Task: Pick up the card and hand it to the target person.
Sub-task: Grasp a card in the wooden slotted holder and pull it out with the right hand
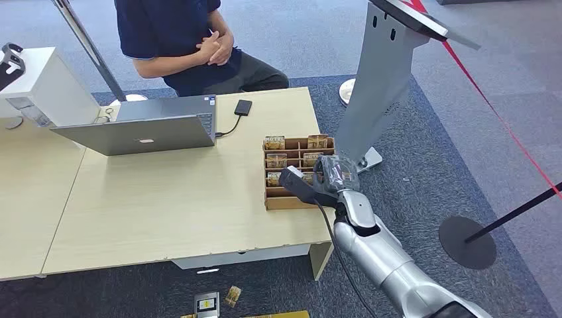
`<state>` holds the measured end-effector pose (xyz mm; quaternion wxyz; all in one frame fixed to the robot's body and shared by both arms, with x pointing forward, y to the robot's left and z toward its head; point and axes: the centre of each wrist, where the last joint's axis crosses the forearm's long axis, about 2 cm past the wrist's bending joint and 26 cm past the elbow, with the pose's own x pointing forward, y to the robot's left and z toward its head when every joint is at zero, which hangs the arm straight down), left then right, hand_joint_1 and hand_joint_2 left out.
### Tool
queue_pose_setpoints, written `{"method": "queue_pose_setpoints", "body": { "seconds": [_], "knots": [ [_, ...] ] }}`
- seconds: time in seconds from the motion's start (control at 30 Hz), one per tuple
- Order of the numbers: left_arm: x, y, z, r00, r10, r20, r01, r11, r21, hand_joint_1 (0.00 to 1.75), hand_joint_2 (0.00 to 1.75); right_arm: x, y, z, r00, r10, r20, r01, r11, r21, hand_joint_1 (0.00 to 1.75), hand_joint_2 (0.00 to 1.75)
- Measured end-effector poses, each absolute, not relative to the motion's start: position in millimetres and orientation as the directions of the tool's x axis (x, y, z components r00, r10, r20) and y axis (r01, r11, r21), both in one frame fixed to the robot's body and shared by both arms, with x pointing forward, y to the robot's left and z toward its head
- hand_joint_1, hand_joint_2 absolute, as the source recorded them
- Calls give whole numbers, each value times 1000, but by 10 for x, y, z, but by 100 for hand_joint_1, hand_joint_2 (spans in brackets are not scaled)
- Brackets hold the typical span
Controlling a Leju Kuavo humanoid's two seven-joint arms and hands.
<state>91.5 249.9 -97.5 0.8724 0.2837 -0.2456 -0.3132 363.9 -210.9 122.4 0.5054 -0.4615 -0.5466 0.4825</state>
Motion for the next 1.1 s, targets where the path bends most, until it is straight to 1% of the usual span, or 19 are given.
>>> {"method": "queue_pose_setpoints", "body": {
  "seconds": [0.07,0.17,0.33,0.57,0.63,0.77,0.97,1.03,1.1],
  "knots": [
    [915,2499,-975,683,-686,251,407,643,649,0,0,3640,-2109,1223,-64,992,107,17,108,-994,119,175],
    [916,2498,-975,683,-685,251,407,643,649,0,0,3644,-2106,1219,-64,992,105,16,106,-994,111,175],
    [917,2498,-975,684,-685,251,406,643,649,0,0,3651,-2105,1215,-63,993,100,15,101,-995,89,175],
    [916,2499,-974,689,-680,252,400,646,650,0,0,3642,-2096,1185,-65,994,88,2,88,-996,72,175],
    [916,2500,-975,691,-677,252,398,648,650,0,0,3639,-2088,1178,-68,994,86,-1,86,-996,72,175],
    [915,2500,-975,691,-676,256,395,650,649,0,0,3636,-2071,1169,-74,994,85,-6,84,-996,81,175],
    [915,2500,-975,690,-677,258,395,650,649,0,0,3648,-2058,1176,-75,994,85,-6,85,-996,120,175],
    [915,2500,-975,690,-676,258,394,650,649,0,0,3657,-2058,1186,-76,994,85,-4,85,-996,127,175],
    [914,2500,-975,691,-676,258,394,651,649,0,0,3662,-2056,1193,-77,993,86,0,86,-996,129,175]
  ]
}}
